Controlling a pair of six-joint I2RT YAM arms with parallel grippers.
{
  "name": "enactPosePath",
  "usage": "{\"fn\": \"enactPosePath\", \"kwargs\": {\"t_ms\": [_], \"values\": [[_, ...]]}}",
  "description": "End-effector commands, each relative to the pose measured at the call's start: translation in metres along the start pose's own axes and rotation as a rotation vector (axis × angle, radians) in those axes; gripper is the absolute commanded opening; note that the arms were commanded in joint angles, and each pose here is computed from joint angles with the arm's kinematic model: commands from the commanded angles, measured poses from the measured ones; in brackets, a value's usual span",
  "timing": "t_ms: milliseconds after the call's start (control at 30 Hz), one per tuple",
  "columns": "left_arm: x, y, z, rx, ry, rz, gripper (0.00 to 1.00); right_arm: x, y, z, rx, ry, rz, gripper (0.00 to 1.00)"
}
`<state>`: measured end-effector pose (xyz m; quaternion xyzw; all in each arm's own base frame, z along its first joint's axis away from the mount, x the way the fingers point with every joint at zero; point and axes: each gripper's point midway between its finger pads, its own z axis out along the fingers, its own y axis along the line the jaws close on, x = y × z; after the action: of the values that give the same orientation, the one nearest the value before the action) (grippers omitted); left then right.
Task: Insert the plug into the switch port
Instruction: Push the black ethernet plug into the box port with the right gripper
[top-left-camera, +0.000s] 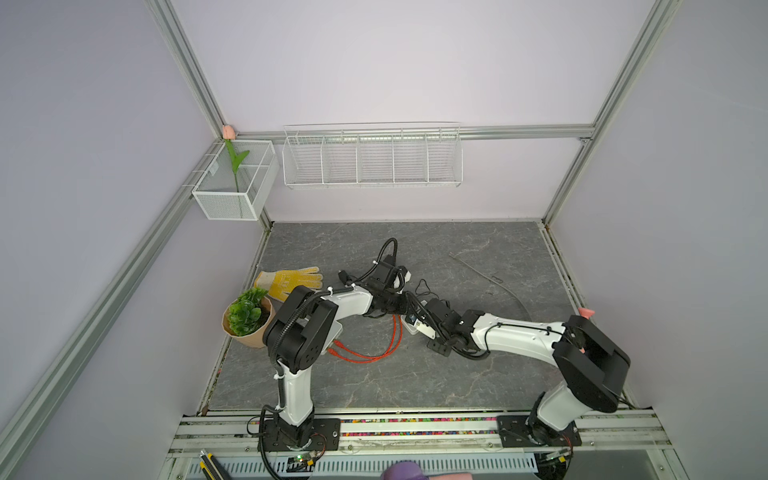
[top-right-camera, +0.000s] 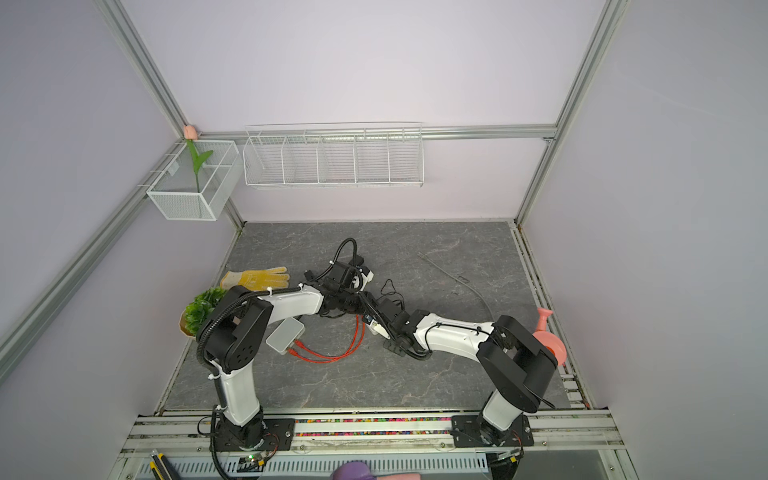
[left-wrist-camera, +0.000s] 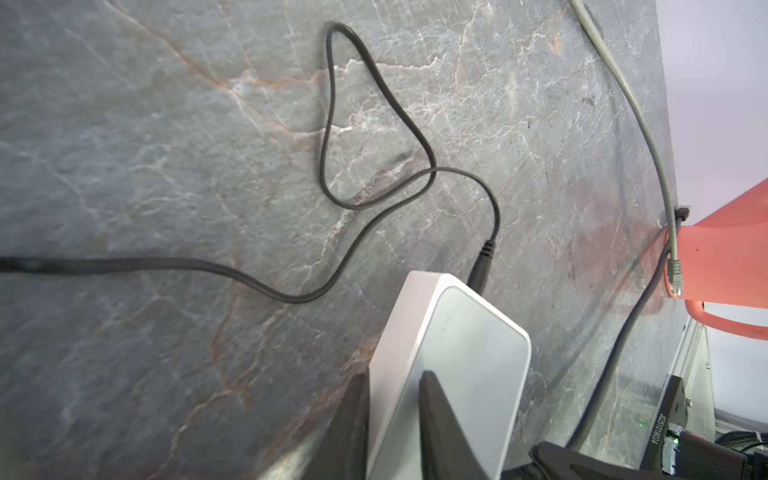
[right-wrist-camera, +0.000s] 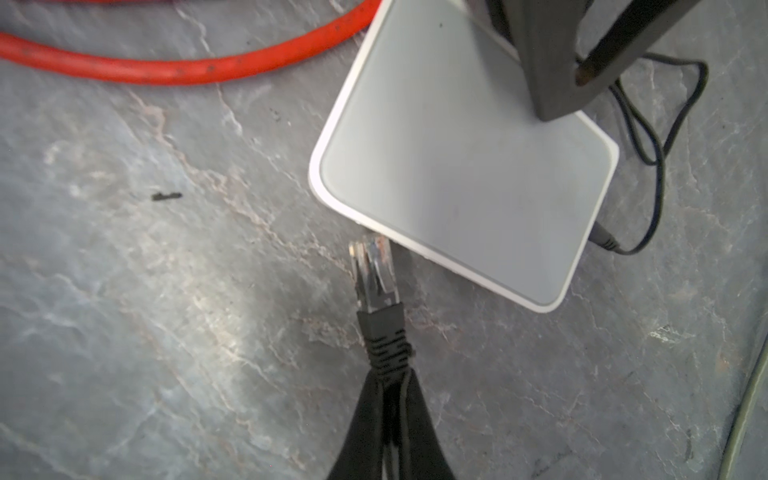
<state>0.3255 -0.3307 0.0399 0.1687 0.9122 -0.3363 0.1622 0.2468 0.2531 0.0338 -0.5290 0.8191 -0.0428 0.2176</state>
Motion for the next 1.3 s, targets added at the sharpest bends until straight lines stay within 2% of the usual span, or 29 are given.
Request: {"fn": "enactPosePath", "kwargs": {"t_ms": [0,233,333,467,833,967,1267], "values": [[0.036,0.012,0.006,-0.029,0.108,-0.034,0.22,-0.032,-0.012,0.003,0.044,-0.08,0.043,0.07],[0.043,0.019,0.0,-0.051,0.119,-0.044,0.26,-0.026,-0.024,0.008,0.115,-0.03,0.085,0.06],[0.046,0.021,0.0,-0.056,0.127,-0.044,0.36,-0.028,-0.027,0.003,0.13,-0.049,0.101,0.07],[0.048,0.021,0.001,-0.047,0.134,-0.044,0.41,-0.031,-0.03,-0.007,0.142,-0.078,0.115,0.07],[0.051,0.018,0.002,-0.027,0.148,-0.046,0.36,-0.03,-0.027,0.004,0.141,-0.05,0.123,0.07],[0.054,0.02,0.004,-0.03,0.158,-0.046,0.36,-0.029,-0.032,0.009,0.182,-0.027,0.141,0.07],[0.058,0.019,0.005,-0.02,0.162,-0.052,0.36,-0.039,-0.027,0.003,0.172,-0.08,0.177,0.07]]}}
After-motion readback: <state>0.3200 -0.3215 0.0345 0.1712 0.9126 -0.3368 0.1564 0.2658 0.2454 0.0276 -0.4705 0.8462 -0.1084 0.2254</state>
